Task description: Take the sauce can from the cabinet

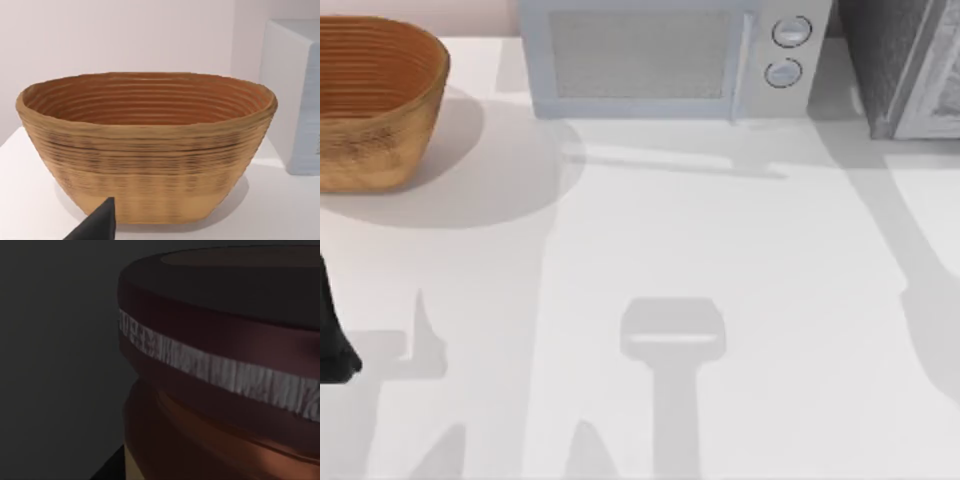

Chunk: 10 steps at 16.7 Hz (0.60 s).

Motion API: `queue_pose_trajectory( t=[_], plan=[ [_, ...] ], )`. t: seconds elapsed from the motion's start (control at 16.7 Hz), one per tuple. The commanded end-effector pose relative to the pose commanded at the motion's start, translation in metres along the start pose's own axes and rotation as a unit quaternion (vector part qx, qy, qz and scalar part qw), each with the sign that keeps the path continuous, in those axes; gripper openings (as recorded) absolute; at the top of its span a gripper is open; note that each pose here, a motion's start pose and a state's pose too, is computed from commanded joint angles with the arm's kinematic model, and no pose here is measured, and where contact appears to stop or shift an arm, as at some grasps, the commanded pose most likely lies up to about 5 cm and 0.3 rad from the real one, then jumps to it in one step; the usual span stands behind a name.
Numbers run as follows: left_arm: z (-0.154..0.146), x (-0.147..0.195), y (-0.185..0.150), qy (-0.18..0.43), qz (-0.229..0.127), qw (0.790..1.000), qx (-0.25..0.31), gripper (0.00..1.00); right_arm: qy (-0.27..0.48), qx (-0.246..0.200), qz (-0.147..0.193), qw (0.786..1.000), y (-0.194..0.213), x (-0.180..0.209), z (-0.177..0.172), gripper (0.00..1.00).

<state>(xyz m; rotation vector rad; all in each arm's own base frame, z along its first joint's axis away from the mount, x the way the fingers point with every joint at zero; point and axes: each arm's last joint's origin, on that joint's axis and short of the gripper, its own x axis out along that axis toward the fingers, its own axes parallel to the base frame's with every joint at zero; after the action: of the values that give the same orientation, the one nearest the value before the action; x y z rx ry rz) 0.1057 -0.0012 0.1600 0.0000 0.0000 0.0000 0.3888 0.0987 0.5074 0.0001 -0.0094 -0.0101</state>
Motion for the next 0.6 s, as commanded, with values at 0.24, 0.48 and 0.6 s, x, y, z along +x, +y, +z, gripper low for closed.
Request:
queue_pose_trajectory(
  t=[0.24,0.48,0.6],
  plan=[
    [0.0000,0.0000,0.0000,0.000,0.000,1.000,0.000,1.00,0.000,0.000,0.000,1.000,0.0000,0.0000,0.0000,0.00],
    [0.0000,0.0000,0.0000,0.000,0.000,1.000,0.000,1.00,0.000,0.000,0.000,1.000,0.0000,0.0000,0.0000,0.00],
    [0.0000,0.0000,0.0000,0.000,0.000,1.000,0.000,1.00,0.000,0.001,0.001,1.000,0.0010,-0.0014,0.0008,0.00]
  ],
)
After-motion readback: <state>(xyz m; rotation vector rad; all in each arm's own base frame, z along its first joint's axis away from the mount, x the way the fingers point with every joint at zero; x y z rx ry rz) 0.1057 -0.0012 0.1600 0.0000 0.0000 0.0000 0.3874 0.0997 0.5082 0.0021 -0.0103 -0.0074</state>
